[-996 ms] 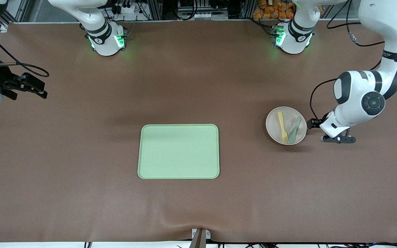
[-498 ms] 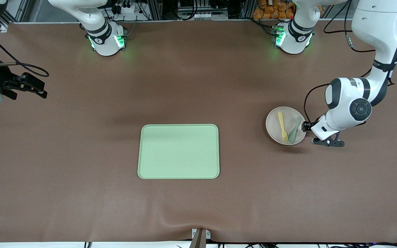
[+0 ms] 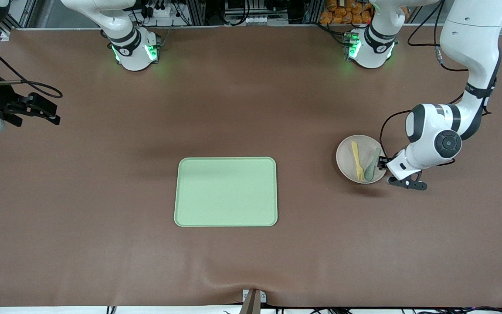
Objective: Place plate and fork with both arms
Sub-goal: 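Grasp the white plate rim with the left gripper and lift it, then carry the plate with the left gripper over the green tray, then lower the plate onto the tray while the right gripper reaches over, then open the left gripper and withdraw while the right gripper reaches the fork, then grasp the yellow fork on the plate with the right gripper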
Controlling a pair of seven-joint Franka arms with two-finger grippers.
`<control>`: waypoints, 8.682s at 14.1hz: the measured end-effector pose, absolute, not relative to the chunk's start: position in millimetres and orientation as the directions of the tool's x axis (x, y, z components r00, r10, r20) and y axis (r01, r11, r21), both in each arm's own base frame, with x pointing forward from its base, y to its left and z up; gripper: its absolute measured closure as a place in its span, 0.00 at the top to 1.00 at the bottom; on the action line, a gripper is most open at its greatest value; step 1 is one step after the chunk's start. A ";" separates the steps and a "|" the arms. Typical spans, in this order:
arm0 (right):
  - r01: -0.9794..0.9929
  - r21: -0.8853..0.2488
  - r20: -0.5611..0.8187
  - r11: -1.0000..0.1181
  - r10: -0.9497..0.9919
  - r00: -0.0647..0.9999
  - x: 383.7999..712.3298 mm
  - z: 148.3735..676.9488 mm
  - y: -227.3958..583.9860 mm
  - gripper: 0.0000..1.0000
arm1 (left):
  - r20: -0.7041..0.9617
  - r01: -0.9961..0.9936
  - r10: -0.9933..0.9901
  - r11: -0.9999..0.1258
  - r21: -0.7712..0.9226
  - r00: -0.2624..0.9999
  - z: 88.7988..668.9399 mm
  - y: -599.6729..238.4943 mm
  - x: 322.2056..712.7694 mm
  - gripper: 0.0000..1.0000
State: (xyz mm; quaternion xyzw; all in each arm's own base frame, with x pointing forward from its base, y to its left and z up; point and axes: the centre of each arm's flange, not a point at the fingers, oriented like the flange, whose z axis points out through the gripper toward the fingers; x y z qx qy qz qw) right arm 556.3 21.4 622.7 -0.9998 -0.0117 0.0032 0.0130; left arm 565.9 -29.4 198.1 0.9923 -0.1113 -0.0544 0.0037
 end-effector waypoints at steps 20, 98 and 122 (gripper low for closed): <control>0.029 -0.026 -0.009 -0.999 0.029 1.000 555.7 622.9 24.5 1.00 | -0.042 -0.301 -0.305 -0.950 0.080 0.951 210.1 -63.3 593.1 0.05; 0.223 -0.090 0.027 -0.971 0.221 0.975 627.4 318.4 449.3 1.00 | -0.043 -0.017 -0.016 -0.999 -0.032 0.999 604.0 -78.0 624.5 1.00; 0.279 -0.020 -0.012 -0.960 0.280 0.960 609.8 201.8 471.2 0.63 | 0.059 0.139 0.136 -0.989 -0.044 0.989 632.0 -25.1 570.2 1.00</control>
